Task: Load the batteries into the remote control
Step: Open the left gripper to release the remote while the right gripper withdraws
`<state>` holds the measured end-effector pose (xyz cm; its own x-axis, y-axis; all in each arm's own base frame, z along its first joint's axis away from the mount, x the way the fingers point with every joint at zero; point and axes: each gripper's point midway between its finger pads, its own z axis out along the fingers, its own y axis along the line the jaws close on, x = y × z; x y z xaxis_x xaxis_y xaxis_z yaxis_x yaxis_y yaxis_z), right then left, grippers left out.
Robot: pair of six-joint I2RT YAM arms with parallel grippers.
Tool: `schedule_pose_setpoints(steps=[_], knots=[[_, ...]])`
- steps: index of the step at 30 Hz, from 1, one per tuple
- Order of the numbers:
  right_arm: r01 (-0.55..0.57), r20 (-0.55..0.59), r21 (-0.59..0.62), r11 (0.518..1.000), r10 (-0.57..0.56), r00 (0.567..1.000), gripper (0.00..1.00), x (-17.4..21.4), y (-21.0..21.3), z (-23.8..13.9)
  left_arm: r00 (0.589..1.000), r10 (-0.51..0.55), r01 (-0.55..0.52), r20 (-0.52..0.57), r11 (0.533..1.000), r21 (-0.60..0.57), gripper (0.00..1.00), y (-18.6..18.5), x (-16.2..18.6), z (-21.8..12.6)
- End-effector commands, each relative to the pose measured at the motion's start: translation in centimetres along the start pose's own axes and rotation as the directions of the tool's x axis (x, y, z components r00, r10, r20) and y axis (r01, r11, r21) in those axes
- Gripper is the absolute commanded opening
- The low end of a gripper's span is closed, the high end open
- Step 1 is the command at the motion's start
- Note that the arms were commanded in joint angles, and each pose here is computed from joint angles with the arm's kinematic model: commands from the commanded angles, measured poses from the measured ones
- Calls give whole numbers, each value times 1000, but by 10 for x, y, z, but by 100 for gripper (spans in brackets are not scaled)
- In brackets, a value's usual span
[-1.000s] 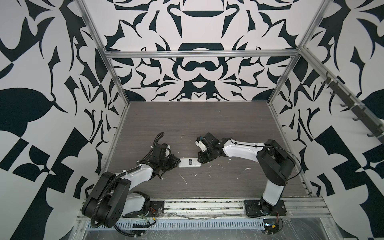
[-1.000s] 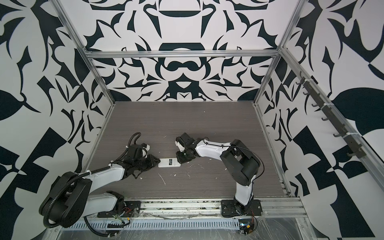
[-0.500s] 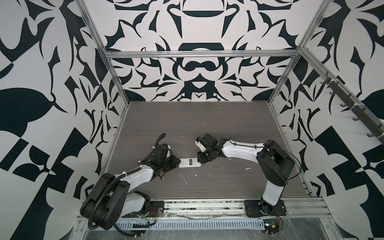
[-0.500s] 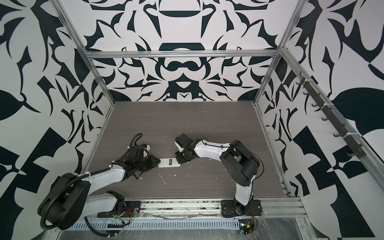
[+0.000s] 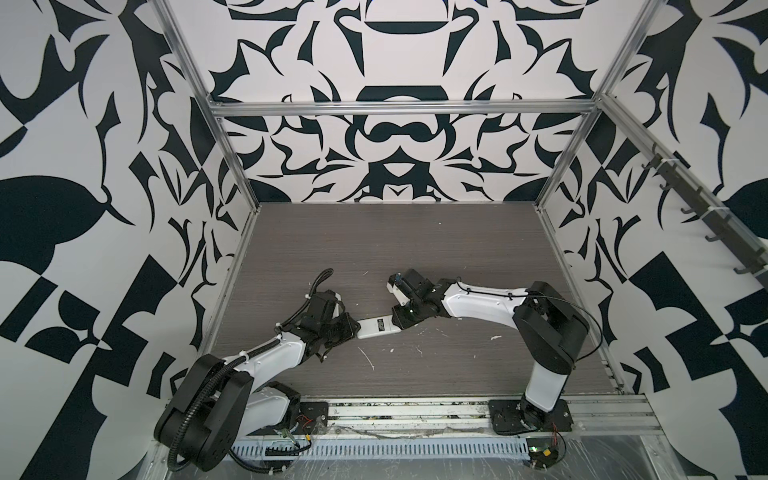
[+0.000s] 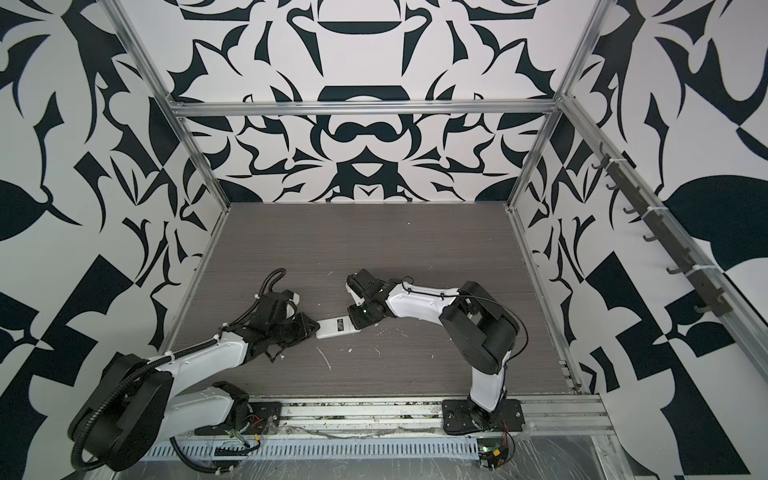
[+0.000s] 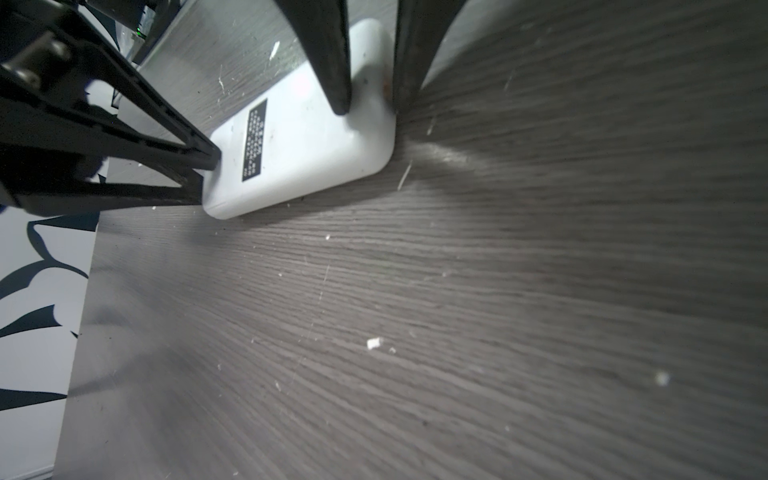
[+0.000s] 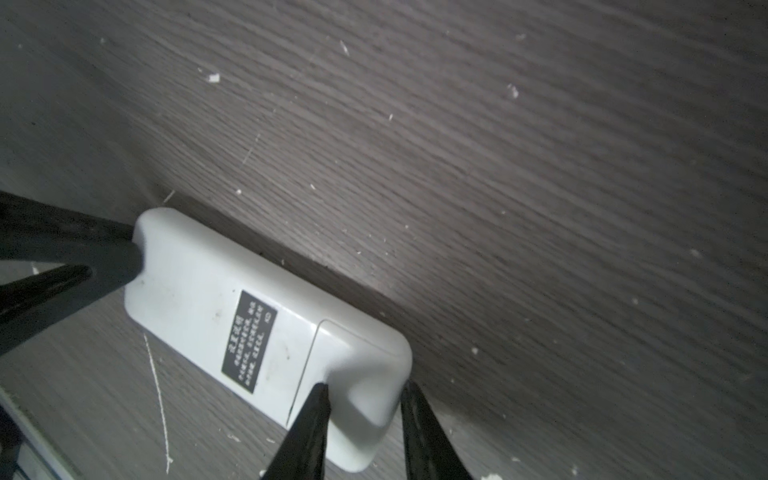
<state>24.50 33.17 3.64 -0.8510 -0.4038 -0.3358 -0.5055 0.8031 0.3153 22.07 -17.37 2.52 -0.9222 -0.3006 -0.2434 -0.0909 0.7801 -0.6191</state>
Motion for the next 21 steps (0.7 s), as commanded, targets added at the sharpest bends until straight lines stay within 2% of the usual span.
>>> schedule_pose_setpoints(steps=[1, 5, 10, 14, 17, 21], knots=[[58, -37, -41, 998, -59, 998, 35, 12, 18, -12, 999, 4, -6, -51, 999, -44, 22, 9, 13, -2], [97, -34, -24, 995, -98, 995, 42, 9, 17, -23, 999, 17, -19, -43, 998, -53, 23, 7, 10, -5], [246, -1, -10, 969, -246, 969, 53, 2, 19, -41, 999, 28, -31, -39, 998, -59, 23, 6, 7, -6], [402, 22, -51, 914, -402, 916, 55, 1, 30, -52, 999, 39, -40, -25, 999, -37, 24, 0, 3, -10], [496, 80, -78, 865, -491, 868, 55, -4, 39, -59, 999, 40, -41, -17, 998, -37, 24, -1, 1, -15], [618, 155, -123, 776, -601, 784, 56, -11, 56, -62, 999, 31, -31, -10, 999, -25, 24, -1, -3, -20]])
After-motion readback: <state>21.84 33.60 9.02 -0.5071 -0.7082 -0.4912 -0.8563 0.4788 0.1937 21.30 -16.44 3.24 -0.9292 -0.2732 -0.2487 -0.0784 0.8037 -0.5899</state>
